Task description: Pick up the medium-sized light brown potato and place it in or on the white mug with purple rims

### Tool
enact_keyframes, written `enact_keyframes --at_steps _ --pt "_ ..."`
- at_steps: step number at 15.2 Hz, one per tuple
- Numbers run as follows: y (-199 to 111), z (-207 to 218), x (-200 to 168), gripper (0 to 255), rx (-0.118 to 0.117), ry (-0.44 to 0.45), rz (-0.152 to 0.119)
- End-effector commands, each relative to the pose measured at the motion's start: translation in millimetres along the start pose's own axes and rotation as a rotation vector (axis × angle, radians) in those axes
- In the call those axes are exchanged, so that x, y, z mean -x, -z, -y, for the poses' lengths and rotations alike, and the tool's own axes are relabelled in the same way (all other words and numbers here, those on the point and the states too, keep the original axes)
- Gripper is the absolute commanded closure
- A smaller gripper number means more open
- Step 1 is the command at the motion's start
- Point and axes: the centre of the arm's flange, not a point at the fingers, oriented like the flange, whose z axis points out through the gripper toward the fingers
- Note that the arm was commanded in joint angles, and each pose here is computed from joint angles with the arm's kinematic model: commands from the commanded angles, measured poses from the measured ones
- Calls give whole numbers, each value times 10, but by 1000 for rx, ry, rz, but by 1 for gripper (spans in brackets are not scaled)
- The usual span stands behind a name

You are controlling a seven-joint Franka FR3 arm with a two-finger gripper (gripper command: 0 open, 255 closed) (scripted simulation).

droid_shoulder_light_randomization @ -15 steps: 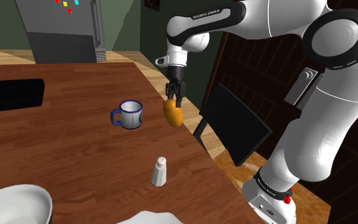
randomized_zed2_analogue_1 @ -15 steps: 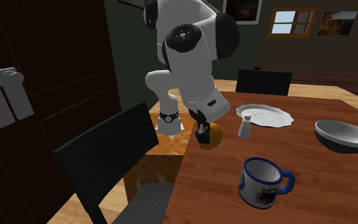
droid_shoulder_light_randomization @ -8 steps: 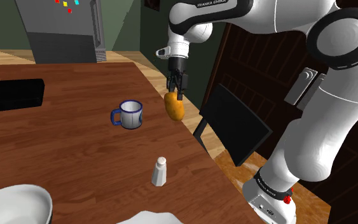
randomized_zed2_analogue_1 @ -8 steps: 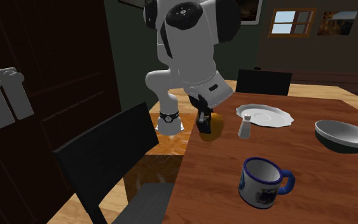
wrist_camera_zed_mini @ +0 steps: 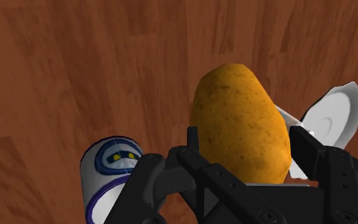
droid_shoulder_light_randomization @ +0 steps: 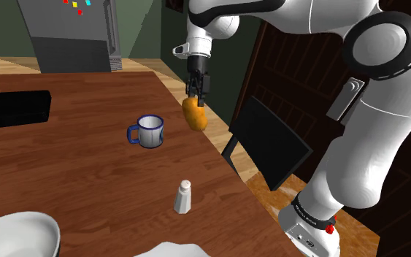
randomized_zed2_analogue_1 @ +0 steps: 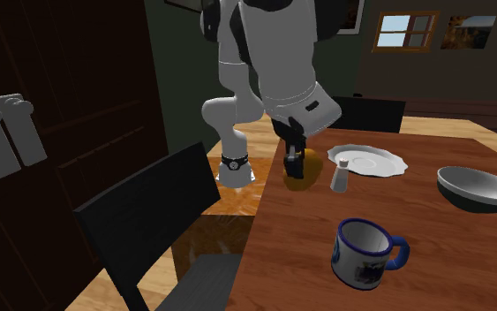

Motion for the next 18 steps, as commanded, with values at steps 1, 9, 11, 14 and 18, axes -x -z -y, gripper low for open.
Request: enact_keyframes --at_steps 1,9,11,14,18 --pt "46 -131 -228 255 0 0 0" --pt "188 -630 -1148 255 0 0 0" --pt "163 -729 -1277 255 0 0 0" --pt "25 -804 -1256 255 0 0 0" --pt "-159 -904 -1228 255 0 0 0"
